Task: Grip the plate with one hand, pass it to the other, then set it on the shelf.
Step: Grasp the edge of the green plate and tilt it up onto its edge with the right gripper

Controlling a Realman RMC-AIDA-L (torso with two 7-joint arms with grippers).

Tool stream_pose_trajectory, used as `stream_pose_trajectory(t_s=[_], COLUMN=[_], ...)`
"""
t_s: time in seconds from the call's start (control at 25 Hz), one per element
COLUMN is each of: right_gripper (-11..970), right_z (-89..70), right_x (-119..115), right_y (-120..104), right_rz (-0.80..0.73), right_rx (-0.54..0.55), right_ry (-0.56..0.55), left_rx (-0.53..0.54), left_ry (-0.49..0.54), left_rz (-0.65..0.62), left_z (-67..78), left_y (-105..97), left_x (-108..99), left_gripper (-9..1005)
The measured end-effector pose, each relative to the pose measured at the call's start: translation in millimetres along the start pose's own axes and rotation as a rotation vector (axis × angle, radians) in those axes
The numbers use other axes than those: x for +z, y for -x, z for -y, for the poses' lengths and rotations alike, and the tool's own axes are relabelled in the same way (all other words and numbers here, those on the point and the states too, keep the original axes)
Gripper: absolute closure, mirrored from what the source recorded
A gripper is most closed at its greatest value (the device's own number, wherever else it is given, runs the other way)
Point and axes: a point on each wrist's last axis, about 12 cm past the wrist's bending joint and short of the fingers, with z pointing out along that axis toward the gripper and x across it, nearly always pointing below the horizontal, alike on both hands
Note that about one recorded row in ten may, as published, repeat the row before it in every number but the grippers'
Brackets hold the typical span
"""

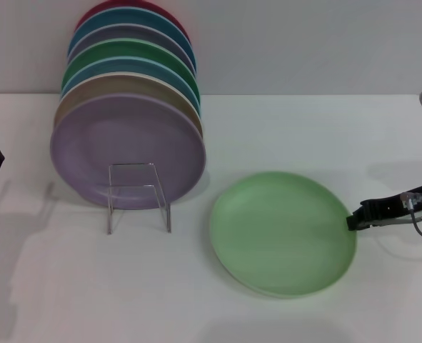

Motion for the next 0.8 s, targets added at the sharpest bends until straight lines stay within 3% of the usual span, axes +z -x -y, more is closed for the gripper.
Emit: stream_pose_trajectory(t_s=[0.28,0.8], right_gripper=[948,960], right_z=[0.4,-0.1], right_x=[0.1,-13.8], right_y=[-0.7,4.4], right_rz=[-0.016,0.03], right_rx=[-0.005,-0.042], right_ry=[-0.003,-0.019], left_rx=[0.0,-0.008], left_ry=[-0.001,-0.008], left_rz=[0.001,0.015], left_z=[0.3,2.7], left_y=[0.2,2.0], left_x=[0.9,1.8], left_gripper=[211,212])
